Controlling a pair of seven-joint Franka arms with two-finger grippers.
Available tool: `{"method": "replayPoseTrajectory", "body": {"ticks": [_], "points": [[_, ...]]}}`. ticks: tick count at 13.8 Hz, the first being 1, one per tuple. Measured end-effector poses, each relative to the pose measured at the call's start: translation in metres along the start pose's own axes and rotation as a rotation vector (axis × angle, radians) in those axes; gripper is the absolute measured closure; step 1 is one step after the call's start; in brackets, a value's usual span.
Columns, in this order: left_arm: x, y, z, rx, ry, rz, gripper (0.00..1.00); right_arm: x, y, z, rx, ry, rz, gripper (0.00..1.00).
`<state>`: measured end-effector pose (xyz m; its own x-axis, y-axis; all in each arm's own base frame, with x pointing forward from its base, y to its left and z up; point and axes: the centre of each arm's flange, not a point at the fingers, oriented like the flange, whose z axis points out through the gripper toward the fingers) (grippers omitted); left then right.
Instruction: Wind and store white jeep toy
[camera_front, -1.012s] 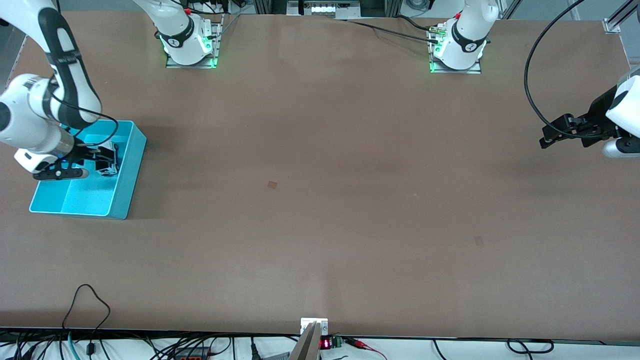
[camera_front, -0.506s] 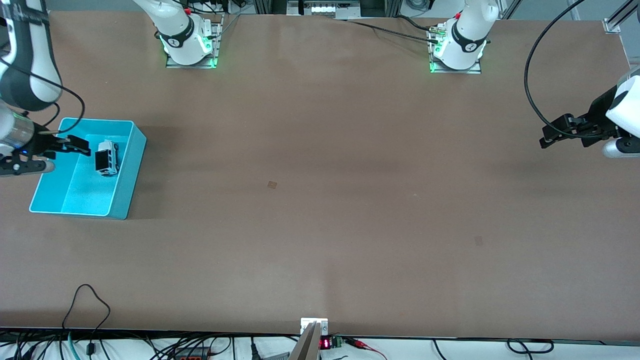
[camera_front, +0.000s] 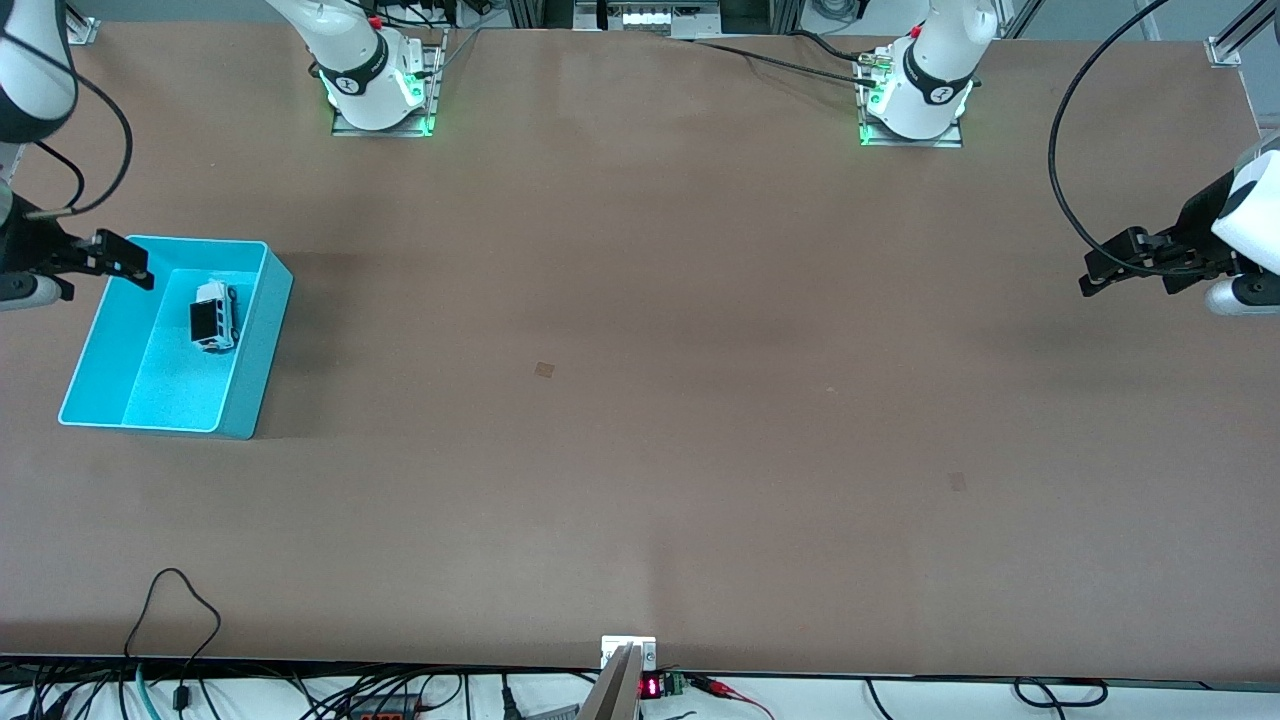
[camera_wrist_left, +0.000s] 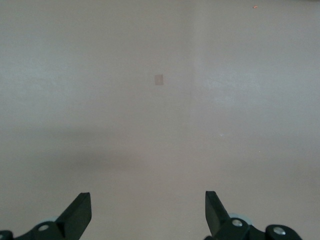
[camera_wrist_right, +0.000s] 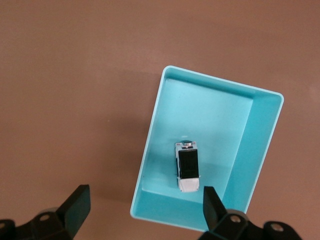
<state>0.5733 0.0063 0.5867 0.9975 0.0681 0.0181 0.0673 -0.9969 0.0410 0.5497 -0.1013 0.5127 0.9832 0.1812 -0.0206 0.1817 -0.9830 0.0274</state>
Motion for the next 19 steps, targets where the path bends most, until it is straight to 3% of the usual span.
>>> {"method": "replayPoseTrajectory", "body": {"ticks": [2, 5, 14, 19], "points": [[0.0, 0.0, 0.0, 0.0, 0.001, 0.0, 0.0, -0.002, -0.01, -0.022, 0.033, -0.034, -0.009, 0.0], [-0.001, 0.0, -0.001, 0.0, 0.002, 0.0, 0.0, 0.002, -0.038, -0.063, 0.071, -0.035, -0.051, 0.0], [-0.001, 0.0, -0.001, 0.0, 0.003, 0.001, 0.0, 0.002, -0.061, -0.098, 0.032, -0.057, -0.103, 0.0], [-0.001, 0.0, -0.002, 0.0, 0.003, 0.001, 0.0, 0.002, -0.067, -0.098, 0.031, -0.067, -0.037, 0.0]]}}
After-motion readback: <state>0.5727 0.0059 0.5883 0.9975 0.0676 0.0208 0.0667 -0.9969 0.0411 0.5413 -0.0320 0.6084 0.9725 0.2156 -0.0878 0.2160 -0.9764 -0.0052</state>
